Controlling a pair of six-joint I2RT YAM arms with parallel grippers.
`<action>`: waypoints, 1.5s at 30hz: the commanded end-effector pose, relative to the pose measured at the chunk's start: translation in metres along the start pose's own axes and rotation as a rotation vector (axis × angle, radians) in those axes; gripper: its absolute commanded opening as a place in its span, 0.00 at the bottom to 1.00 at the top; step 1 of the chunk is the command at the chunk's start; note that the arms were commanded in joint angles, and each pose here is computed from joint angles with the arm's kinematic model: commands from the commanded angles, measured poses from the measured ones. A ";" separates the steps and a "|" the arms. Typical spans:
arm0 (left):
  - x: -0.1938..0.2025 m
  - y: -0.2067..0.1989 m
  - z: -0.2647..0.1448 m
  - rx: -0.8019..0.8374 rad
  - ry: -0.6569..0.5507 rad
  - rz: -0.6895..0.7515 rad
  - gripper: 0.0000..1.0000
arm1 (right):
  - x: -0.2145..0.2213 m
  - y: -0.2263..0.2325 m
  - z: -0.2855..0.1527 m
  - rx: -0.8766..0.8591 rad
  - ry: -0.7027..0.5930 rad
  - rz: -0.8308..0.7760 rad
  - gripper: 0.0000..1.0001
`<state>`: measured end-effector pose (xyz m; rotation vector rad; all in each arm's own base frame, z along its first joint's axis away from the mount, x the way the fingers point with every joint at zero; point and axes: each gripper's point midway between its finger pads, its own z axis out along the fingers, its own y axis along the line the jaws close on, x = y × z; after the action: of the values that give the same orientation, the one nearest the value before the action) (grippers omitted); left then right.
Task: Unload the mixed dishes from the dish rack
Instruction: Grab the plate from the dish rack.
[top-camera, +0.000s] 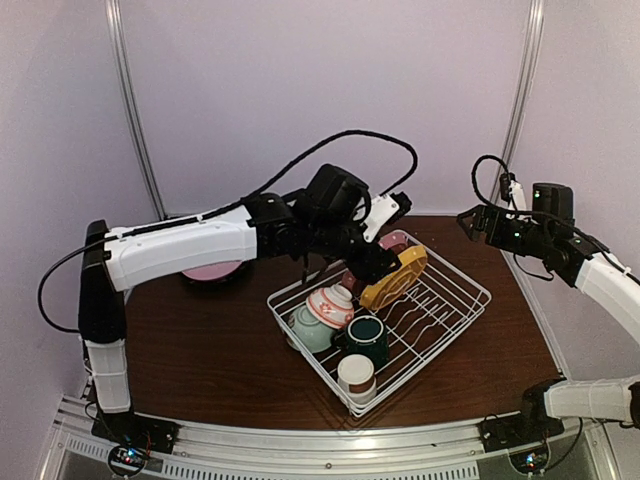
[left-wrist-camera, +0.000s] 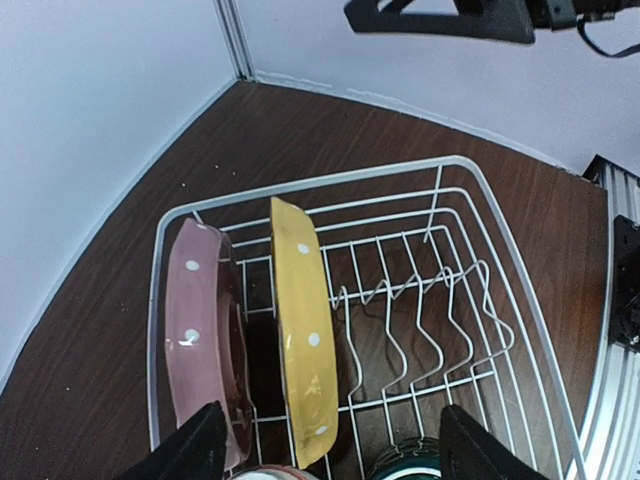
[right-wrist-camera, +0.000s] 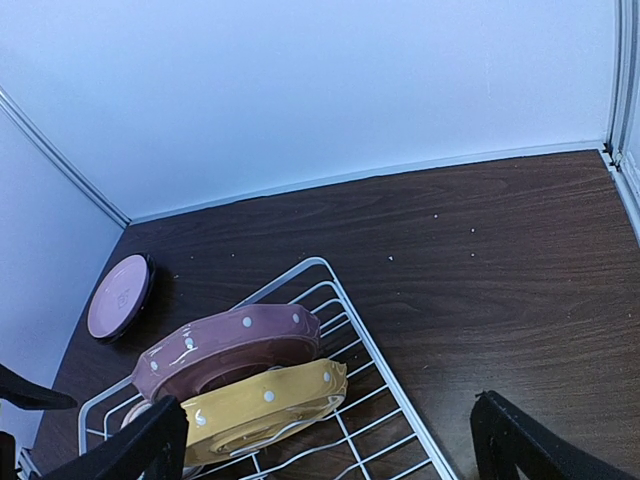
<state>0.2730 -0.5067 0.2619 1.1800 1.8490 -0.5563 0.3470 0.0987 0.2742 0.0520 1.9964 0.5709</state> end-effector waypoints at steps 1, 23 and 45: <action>0.009 -0.004 0.025 -0.032 0.036 0.015 0.73 | 0.003 -0.002 -0.003 0.014 -0.006 -0.007 1.00; 0.053 0.004 0.104 -0.110 0.161 0.015 0.36 | 0.003 -0.002 0.000 0.011 -0.006 -0.003 1.00; -0.018 -0.011 0.057 0.001 0.000 -0.045 0.00 | 0.001 -0.001 -0.002 0.010 -0.012 -0.002 1.00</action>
<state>0.3051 -0.5518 0.1597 1.2052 2.0181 -0.4102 0.3464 0.0980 0.2713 0.0535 2.0014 0.5664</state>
